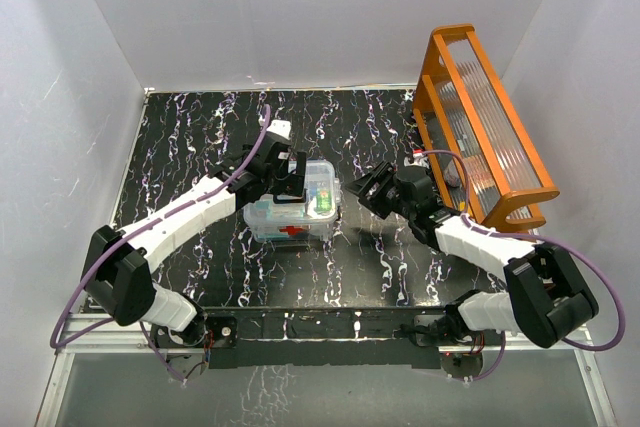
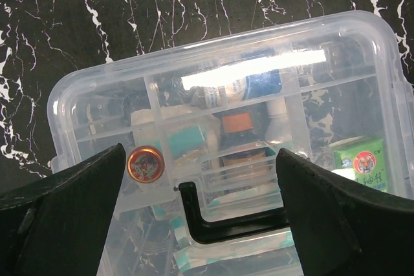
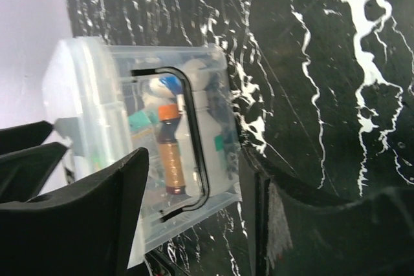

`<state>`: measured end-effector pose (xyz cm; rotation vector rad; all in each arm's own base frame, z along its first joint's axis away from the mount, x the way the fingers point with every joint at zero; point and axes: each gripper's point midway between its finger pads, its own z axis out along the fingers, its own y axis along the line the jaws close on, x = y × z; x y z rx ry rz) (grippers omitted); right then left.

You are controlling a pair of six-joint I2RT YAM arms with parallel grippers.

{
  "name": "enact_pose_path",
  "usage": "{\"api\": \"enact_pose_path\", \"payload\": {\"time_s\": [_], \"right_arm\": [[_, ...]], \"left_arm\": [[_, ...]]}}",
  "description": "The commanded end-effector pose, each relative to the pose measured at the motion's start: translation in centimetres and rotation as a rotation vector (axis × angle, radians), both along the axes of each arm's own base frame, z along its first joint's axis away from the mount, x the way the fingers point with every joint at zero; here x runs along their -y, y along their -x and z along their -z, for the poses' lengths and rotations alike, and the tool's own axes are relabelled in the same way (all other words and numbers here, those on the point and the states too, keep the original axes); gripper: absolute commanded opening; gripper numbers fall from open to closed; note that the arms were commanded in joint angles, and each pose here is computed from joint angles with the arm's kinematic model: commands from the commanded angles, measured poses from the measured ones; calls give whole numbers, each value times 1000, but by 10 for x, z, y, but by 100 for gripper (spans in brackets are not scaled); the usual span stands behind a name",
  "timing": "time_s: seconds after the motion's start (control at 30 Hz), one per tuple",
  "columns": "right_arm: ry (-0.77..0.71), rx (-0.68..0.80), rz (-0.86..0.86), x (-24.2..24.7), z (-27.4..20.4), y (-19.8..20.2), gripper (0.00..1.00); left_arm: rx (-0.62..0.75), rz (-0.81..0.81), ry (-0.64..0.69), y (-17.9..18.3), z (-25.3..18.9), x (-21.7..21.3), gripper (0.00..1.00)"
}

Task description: Organize the medicine kit

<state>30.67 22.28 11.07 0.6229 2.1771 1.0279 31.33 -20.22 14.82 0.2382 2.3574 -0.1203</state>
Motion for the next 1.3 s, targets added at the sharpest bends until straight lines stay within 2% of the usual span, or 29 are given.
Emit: {"api": "enact_pose_path", "payload": {"time_s": [0.0,0.13,0.37,0.57,0.73,0.93,1.1,1.27], "right_arm": [[14,-42,-50,-9,11,0,53],[-2,-55,-123,-21,16,1,46],[72,-118,-117,-16,40,0,38],[78,-127,-126,-17,43,0,35],[106,-43,-69,-5,21,-7,44],[18,27,-11,-2,-5,-5,64],[-70,98,31,-1,-33,-3,81],[-127,169,-57,-19,-51,-1,91]], "left_arm": [[-201,8,-191,43,49,-30,99],[-200,13,-200,43,50,-29,99],[-199,-6,-228,41,49,-31,99],[-138,-1,-167,27,15,-16,99],[-40,43,-48,17,-26,2,99],[58,-2,-14,11,-61,-7,99],[80,-74,-32,10,-73,-28,99],[-5,-178,-26,7,-61,-62,99]]}}
